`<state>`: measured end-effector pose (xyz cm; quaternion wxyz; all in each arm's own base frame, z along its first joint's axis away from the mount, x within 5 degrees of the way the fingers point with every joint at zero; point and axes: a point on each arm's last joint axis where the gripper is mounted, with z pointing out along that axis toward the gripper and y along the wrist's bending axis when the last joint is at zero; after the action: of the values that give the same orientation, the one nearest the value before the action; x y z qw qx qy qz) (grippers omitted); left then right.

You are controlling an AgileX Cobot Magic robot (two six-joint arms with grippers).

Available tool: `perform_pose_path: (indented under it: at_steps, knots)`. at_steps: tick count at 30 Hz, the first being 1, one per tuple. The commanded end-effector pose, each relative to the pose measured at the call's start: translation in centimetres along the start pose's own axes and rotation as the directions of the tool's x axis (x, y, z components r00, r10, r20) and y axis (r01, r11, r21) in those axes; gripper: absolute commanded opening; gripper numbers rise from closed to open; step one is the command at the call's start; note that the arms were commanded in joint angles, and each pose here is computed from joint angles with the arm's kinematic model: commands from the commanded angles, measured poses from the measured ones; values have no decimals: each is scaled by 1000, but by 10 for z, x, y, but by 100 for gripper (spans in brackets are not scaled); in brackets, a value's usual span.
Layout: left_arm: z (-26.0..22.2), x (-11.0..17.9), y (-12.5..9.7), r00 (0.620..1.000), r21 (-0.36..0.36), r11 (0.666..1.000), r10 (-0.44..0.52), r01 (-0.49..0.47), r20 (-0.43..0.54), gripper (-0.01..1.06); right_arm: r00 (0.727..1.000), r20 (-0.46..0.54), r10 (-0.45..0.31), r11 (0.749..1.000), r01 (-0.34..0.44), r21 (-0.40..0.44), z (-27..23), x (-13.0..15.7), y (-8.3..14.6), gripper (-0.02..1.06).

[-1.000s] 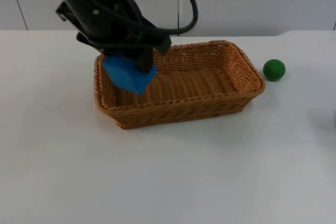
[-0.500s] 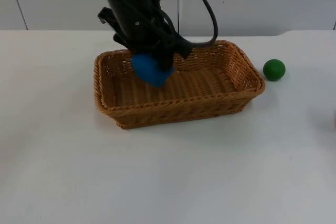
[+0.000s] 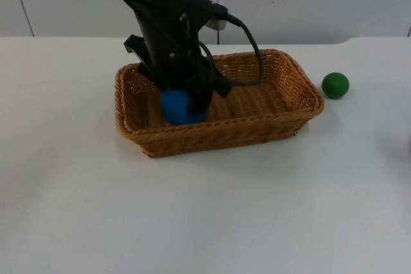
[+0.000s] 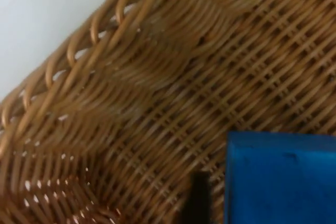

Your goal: Place all geometric objects except the red cube into the basket.

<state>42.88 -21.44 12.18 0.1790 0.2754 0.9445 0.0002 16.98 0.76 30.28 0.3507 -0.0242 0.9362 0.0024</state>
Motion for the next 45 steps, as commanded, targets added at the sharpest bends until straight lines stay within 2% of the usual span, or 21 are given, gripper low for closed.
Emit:
perform_pose_path:
  at_steps: [1,3,6,10,15,19,24,30,31,33,37,38,43,45]
  knots:
    - [-10,-4,-2,1000,17,1000,-26,26,12,83,1000,11,4,1000,-4,7,-1,-1,-1,105]
    - [-22,-6,-2,999,33,998,-46,45,26,93,1000,11,4,1000,-4,7,-1,-1,-1,105]
    - [-42,-10,-2,997,53,996,-70,67,39,96,1000,11,4,1000,-4,7,-1,-1,-1,105]
    - [-71,-12,-3,994,86,992,-101,97,47,97,1000,8,4,1000,-4,7,-1,-1,-1,105]
    - [-111,-6,-1,997,88,993,-74,73,3,97,1000,7,4,1000,-4,7,-1,-1,-1,105]
    - [-124,-2,-1,999,97,994,-41,43,-21,97,1000,7,4,1000,-4,7,-1,-1,-1,105]
    - [-142,1,-2,999,123,991,-46,49,-29,97,1000,7,4,1000,-4,7,-1,-1,-1,105]
    - [-162,9,0,999,112,993,-41,44,-27,97,1000,-5,4,1000,-4,7,-1,0,-1,105]
    - [-166,16,1,999,97,994,-43,43,7,97,1000,-7,4,1000,-4,7,-1,1,-1,105]
    - [-166,20,2,999,97,994,-49,47,12,97,1000,-9,4,1000,-4,7,-1,1,-1,105]
    - [-166,60,11,994,99,990,-105,102,23,97,1000,-12,4,1000,-4,7,-1,1,-1,105]
    - [-166,60,11,994,99,990,-105,102,23,97,1000,-12,4,1000,-4,7,-1,1,-1,105]
    - [-180,105,37,972,94,969,-233,230,24,97,1000,-5,4,1000,-4,7,-1,0,-1,105]
    - [-184,113,43,965,88,962,-261,257,37,97,1000,-3,4,1000,-4,7,-1,0,-1,105]
